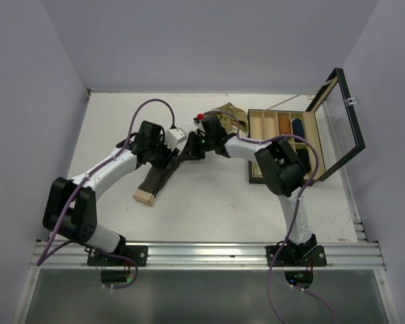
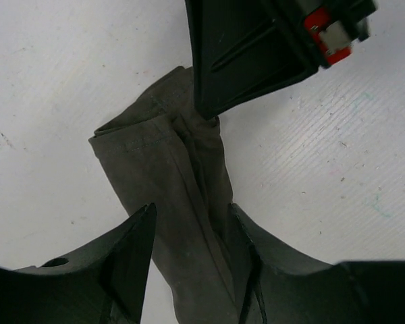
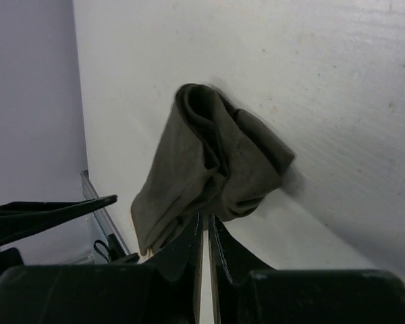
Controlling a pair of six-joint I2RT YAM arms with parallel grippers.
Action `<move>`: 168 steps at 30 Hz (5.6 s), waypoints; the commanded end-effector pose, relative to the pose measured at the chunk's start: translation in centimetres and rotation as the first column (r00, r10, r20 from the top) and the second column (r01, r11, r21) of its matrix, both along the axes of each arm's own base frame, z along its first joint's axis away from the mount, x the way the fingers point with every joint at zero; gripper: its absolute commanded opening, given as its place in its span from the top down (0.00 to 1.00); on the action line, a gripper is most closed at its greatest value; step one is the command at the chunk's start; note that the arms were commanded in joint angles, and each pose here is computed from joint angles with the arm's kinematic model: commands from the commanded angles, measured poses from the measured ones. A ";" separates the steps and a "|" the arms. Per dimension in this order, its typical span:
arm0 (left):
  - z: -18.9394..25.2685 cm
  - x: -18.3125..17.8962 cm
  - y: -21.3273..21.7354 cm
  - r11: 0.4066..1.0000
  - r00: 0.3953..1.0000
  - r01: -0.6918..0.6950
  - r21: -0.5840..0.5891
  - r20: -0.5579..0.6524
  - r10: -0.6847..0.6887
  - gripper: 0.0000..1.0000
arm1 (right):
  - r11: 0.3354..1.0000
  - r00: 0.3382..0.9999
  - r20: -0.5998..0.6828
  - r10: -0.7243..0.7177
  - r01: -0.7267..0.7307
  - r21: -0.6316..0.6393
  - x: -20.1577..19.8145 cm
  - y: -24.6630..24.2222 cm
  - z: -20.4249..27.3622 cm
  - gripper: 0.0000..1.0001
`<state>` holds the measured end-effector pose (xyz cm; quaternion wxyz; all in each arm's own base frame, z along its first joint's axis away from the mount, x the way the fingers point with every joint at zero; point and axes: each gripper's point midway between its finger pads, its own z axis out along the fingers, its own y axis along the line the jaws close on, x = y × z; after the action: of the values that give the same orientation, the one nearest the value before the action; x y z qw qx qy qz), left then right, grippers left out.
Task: Roll the underwear
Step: Fold the underwear
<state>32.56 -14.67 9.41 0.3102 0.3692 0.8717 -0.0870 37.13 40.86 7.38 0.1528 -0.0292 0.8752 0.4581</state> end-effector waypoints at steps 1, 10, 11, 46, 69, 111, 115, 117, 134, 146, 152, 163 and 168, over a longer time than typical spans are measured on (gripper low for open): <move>1.3 1.6 -1.3 1.000 0.998 -0.022 -0.010 0.052 0.022 0.50 | 1.000 1.000 -0.027 -0.002 0.002 0.011 0.1 0.7 -2.0 0.89; -1.3 3.6 -1.7 0.995 0.997 -0.075 0.063 0.036 0.073 0.51 | 0.996 0.998 -0.054 -0.025 0.020 -0.083 0.3 -0.3 -6.4 0.88; -1.8 3.8 -1.7 0.994 0.996 -0.081 0.074 0.033 0.078 0.51 | 0.996 0.998 -0.054 -0.023 0.019 -0.083 0.2 -0.3 -6.4 0.88; -4.9 5.3 -2.5 0.991 0.997 -0.078 0.112 0.008 0.078 0.76 | 0.995 0.996 -0.091 -0.020 0.011 -0.097 -0.5 -0.5 -7.6 0.88; -2.5 2.9 -3.9 0.999 1.000 0.014 0.035 -0.011 -0.014 1.00 | 0.995 0.995 -0.098 -0.024 0.015 -0.099 -0.7 -0.7 -7.9 0.88; 10.4 -0.1 3.4 0.957 0.995 -0.046 -0.288 0.072 0.070 0.09 | 0.975 0.916 0.336 0.219 -0.222 -0.030 -0.9 -1.2 10.1 0.68; 7.9 -3.9 5.8 0.941 0.996 0.064 -0.333 -0.037 -0.081 0.44 | 0.953 0.923 0.289 0.255 -0.290 0.084 -3.5 3.0 10.7 0.65; 6.3 -5.6 6.3 0.933 0.989 0.055 -0.355 -0.109 -0.100 0.50 | 0.938 0.920 0.273 0.283 -0.324 0.121 -4.9 5.4 10.4 0.64; 3.9 -4.5 12.8 0.849 0.980 -0.176 -0.499 -0.168 0.105 0.41 | 0.968 0.967 -0.114 0.226 -0.210 0.136 -11.1 10.5 -5.9 0.60; 5.4 -4.8 12.7 0.856 0.992 -0.124 -0.502 -0.081 0.096 0.33 | 0.863 0.862 0.045 0.505 -0.505 0.003 -10.5 4.3 -0.7 0.64; 6.6 -4.1 12.5 0.843 0.994 -0.112 -0.526 -0.040 0.106 0.29 | 0.825 0.833 0.230 0.503 -0.542 0.157 -10.3 6.1 8.9 0.45; 7.2 -3.2 12.8 0.838 0.991 -0.122 -0.531 -0.014 0.136 0.22 | 0.850 0.923 0.020 0.385 -0.363 0.381 -10.9 8.3 4.7 0.16; 6.8 -3.2 13.1 0.848 0.989 -0.137 -0.513 -0.019 0.148 0.01 | 0.915 0.940 -0.127 0.317 -0.268 0.303 -11.8 8.4 -1.6 0.14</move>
<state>28.89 -1.81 15.39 0.3902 0.2032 0.8469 -0.2988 25.44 48.61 7.00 0.0115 -0.1357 0.7923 0.5947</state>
